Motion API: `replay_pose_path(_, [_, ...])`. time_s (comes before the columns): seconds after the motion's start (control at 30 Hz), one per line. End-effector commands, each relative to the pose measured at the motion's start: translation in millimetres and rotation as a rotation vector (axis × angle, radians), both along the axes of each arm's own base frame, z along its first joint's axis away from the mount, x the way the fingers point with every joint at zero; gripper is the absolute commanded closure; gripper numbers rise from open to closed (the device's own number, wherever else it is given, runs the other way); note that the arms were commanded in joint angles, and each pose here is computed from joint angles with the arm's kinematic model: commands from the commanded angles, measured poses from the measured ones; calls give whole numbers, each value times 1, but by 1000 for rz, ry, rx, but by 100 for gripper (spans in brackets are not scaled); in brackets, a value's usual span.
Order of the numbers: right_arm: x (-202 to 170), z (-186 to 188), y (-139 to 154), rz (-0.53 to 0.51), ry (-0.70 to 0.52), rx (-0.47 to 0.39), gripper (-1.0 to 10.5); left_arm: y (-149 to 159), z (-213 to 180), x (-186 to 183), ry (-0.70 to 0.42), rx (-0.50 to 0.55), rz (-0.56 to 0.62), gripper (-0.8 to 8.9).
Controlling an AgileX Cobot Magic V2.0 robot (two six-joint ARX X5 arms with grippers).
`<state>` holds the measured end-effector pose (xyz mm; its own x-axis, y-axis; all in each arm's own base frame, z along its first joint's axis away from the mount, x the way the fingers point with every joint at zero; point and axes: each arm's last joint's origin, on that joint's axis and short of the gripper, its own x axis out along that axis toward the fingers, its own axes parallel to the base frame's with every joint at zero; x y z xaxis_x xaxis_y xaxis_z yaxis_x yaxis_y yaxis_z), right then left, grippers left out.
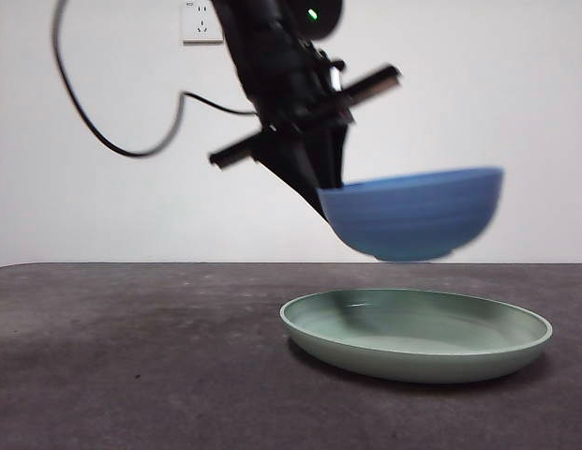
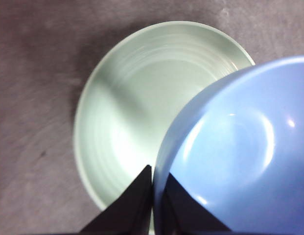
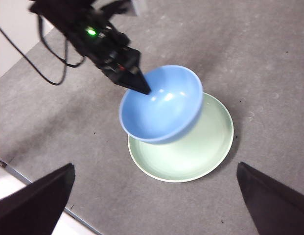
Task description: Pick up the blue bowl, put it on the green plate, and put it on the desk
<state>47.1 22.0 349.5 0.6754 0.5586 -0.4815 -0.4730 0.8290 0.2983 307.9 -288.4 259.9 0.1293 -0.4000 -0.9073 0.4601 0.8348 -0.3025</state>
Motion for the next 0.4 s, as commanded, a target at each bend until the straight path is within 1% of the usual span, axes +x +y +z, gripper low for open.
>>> replay_pose_path(0.03, [-3,5,0,12,-24,-1,301,-15,-10,7,0,11,-9,797])
replay_pose_path(0.2, [-4,5,1,39,-23,-1,301,-25,-33,15,3,71,15,797])
replay_pose_path(0.4, [-5,5,2,65,-23,-1,301,-29,-51,16,49,109,24,797])
